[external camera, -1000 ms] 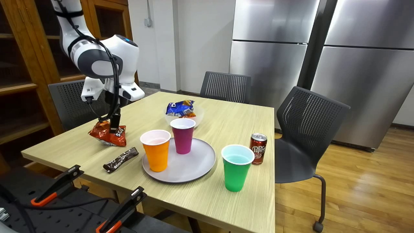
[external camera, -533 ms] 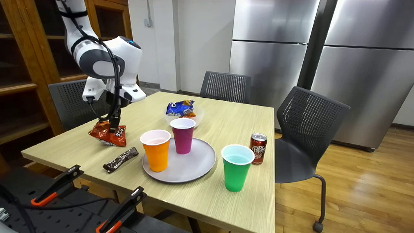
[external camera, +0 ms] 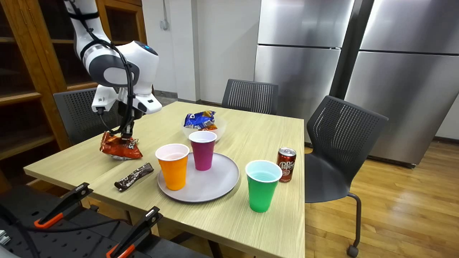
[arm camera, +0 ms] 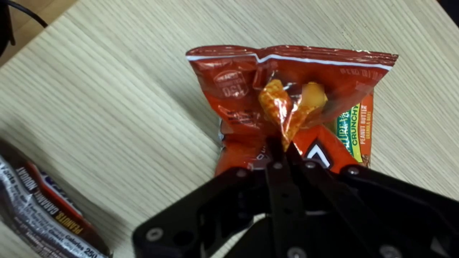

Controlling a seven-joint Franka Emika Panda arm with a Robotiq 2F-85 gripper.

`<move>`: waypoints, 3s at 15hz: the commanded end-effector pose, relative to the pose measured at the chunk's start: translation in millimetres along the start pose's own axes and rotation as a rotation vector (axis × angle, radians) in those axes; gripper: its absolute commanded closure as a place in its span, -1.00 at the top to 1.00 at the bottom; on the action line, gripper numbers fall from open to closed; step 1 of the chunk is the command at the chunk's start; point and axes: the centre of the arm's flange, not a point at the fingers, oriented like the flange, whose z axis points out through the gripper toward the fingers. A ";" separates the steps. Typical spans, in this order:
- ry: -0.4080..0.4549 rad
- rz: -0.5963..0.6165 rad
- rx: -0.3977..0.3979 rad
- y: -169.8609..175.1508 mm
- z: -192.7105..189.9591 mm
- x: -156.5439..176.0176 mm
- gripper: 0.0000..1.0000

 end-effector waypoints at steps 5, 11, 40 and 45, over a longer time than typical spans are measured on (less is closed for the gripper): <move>-0.027 -0.025 0.039 -4.7 -11.8 1.1 -1.00; -0.031 -0.096 0.080 -14.1 -43.0 -7.5 -1.00; 0.139 -0.323 0.105 -25.0 -208.8 101.7 -1.00; 0.157 -0.322 0.088 -28.1 -213.9 135.1 -1.00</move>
